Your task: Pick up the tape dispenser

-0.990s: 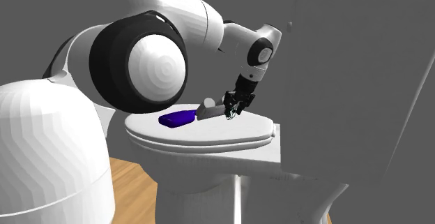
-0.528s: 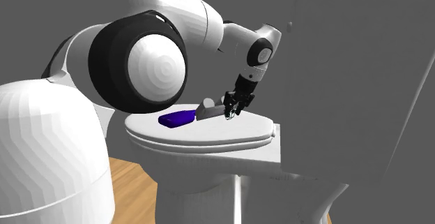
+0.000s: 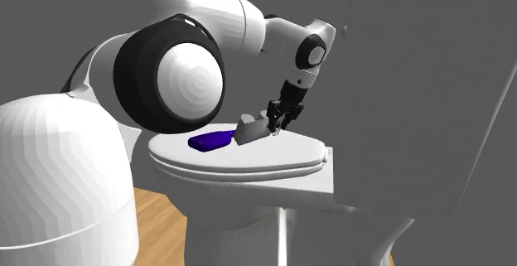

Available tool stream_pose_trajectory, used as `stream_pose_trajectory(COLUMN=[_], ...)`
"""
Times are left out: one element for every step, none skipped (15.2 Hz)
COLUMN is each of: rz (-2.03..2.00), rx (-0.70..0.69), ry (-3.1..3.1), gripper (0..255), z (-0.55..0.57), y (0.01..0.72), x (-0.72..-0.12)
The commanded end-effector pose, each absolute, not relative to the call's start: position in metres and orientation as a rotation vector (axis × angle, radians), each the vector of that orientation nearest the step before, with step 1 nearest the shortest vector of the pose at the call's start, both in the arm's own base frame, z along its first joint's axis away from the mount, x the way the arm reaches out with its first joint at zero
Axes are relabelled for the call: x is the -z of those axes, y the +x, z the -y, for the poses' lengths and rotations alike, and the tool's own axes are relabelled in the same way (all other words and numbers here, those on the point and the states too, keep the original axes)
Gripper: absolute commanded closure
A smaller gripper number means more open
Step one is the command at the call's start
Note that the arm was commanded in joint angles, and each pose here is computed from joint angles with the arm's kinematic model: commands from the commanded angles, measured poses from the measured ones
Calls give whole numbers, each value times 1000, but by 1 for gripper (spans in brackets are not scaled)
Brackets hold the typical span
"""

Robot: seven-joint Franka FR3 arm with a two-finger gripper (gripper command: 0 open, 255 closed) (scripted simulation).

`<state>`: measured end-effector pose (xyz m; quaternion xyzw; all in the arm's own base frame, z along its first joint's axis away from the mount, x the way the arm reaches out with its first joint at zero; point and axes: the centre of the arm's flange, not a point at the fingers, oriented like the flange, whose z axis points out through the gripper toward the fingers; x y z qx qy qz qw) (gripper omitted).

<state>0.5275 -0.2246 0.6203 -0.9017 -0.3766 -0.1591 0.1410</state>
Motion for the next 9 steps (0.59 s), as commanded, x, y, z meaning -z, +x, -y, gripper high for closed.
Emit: stream_pose_trajectory(rz=[1088, 1088, 1088, 1088, 1088, 1088, 1088, 1088, 1088], rx=[460, 460, 460, 460, 460, 460, 460, 460, 460], ry=[-2603, -2603, -2603, -2603, -2603, -2603, -2603, -2603, -2603], gripper=[255, 255, 255, 255, 255, 255, 255, 255, 255], z=[223, 223, 223, 223, 223, 223, 223, 223, 223], y=[526, 526, 526, 526, 526, 526, 526, 526, 526], x=[-632, -637, -642, -648, -653, -658, -664, -669, -674])
